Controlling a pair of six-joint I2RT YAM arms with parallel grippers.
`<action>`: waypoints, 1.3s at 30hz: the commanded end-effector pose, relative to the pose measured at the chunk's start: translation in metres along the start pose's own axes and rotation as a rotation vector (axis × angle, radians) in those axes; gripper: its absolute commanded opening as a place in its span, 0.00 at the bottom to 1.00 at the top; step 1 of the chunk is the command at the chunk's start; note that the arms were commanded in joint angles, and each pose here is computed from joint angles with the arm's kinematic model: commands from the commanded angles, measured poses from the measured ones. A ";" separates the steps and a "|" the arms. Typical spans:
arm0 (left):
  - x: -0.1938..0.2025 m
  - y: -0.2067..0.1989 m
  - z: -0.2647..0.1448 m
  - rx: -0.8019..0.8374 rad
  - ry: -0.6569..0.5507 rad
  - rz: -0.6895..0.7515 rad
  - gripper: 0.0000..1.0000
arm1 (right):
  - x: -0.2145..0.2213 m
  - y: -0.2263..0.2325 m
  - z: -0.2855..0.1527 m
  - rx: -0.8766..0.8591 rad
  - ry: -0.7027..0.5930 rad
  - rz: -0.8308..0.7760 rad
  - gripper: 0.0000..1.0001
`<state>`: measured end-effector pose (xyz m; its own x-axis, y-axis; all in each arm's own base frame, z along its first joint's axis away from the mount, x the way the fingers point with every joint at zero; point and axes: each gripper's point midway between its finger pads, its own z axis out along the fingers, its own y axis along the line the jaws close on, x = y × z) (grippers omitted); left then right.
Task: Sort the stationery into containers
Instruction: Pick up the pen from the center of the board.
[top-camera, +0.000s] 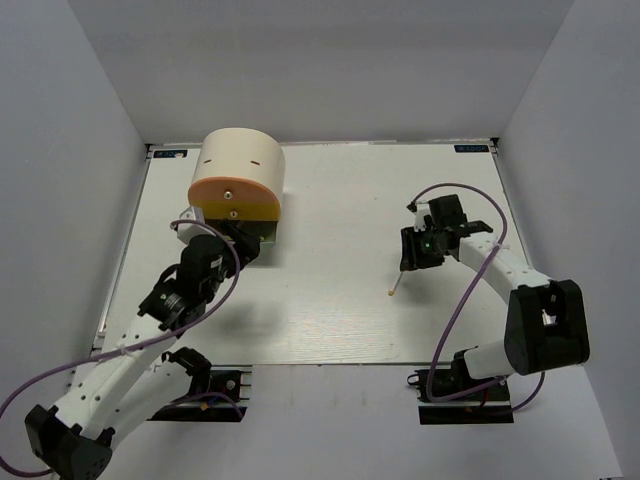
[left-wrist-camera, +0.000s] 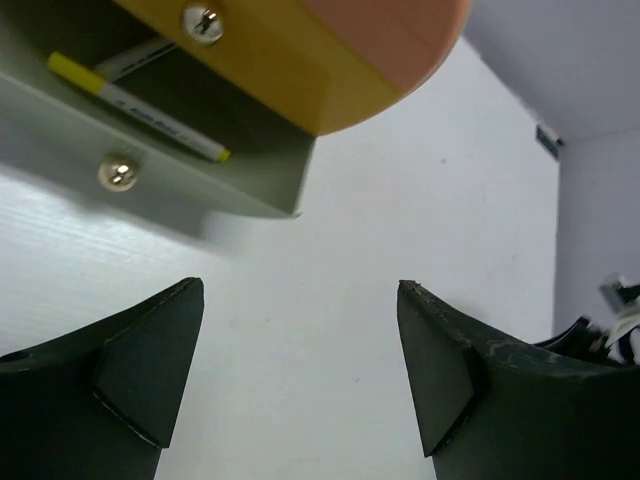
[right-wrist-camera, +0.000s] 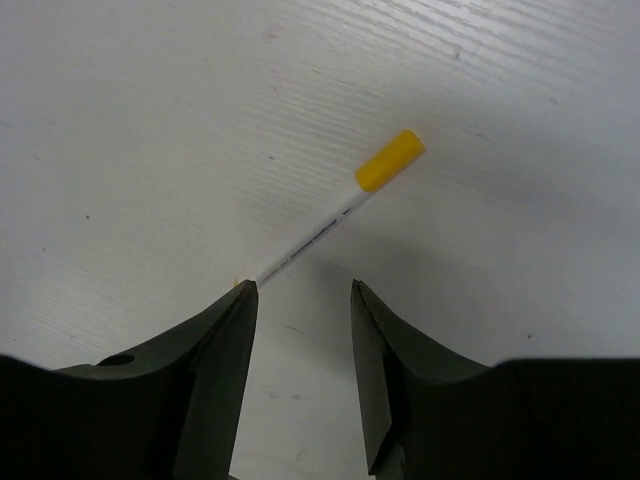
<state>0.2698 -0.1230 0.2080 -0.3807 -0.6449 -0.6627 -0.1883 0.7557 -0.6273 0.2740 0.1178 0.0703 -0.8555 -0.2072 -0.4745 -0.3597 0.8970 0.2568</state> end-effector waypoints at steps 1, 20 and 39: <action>0.008 0.016 -0.017 0.005 0.031 0.101 0.88 | 0.002 -0.013 -0.003 0.100 0.038 0.079 0.49; 0.034 0.051 -0.024 -0.080 0.111 0.132 0.89 | -0.008 -0.026 0.052 0.249 0.109 0.091 0.52; 0.077 0.100 -0.030 -0.138 0.151 -0.071 0.89 | -0.088 0.060 0.029 -0.199 -0.085 -0.439 0.00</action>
<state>0.1979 -0.0913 0.1131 -0.5001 -0.6334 -0.5905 -0.3064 0.7672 -0.5635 0.3089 0.1584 0.0383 -0.8188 -0.4029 -0.4089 -0.5043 0.8452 0.1770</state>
